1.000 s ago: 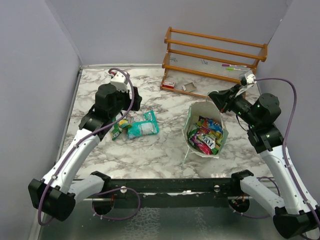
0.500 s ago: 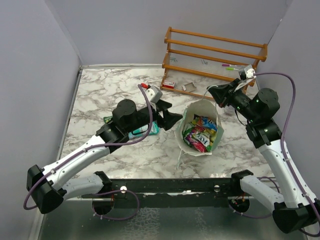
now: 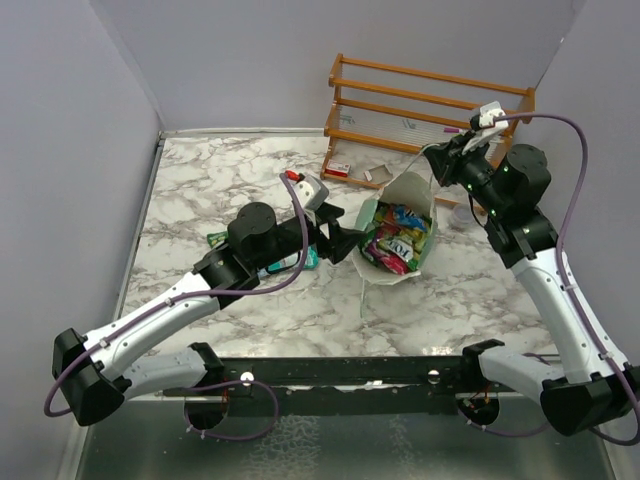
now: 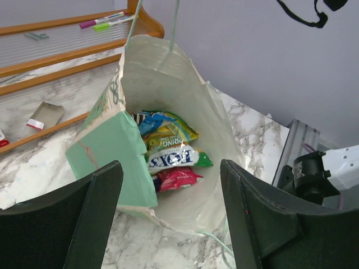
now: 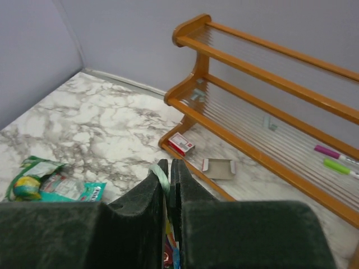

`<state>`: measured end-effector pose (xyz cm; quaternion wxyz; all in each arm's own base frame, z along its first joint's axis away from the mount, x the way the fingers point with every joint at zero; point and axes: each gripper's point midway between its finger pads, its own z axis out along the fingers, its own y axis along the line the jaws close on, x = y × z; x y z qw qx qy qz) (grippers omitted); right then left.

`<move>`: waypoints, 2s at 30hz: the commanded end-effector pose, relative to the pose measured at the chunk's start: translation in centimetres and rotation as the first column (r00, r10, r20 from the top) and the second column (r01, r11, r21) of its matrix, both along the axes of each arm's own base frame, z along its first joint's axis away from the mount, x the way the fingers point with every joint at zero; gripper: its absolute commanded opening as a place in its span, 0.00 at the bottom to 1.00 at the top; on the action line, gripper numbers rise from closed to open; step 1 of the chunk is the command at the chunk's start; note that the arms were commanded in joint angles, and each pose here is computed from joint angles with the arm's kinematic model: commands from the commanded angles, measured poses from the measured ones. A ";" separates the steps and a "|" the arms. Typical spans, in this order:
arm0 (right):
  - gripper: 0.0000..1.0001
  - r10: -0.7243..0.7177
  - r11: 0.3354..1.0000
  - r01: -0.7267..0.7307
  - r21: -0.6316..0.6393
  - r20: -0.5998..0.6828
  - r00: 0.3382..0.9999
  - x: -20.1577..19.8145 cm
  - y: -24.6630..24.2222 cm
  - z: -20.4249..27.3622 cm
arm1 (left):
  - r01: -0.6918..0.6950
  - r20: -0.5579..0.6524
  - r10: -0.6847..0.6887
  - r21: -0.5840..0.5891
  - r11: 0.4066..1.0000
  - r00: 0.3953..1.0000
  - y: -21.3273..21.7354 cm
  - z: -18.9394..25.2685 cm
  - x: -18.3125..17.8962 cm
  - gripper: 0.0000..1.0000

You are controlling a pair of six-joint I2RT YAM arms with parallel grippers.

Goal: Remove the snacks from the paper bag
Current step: Adjust the paper bag at the center of the board, then take out the snack from the paper bag.

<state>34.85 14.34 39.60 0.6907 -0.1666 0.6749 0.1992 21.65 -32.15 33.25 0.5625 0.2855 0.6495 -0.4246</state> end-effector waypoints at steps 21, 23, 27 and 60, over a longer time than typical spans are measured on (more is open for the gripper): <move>0.08 0.591 0.793 -0.573 0.204 -0.034 0.806 -8.8 7.6 -2.7 | 0.064 -0.060 -0.063 0.029 0.997 0.996 -2.4 -3.1 -1.3 0.74; 0.08 0.625 0.765 -0.599 0.234 -0.046 0.780 -9.4 7.9 -3.2 | 0.078 -0.062 -0.076 0.045 0.996 0.995 -3.5 -4.1 -1.9 0.74; 0.08 0.601 0.783 -0.569 0.252 -0.072 0.796 -9.0 7.7 -4.2 | 0.078 -0.054 -0.073 0.096 0.992 0.996 -5.1 -6.7 -2.2 0.73; 0.07 0.414 0.889 -0.386 0.245 -0.075 0.907 -6.8 5.6 -1.1 | -0.014 -0.005 0.017 0.332 0.943 1.000 -12.9 -18.1 4.0 0.63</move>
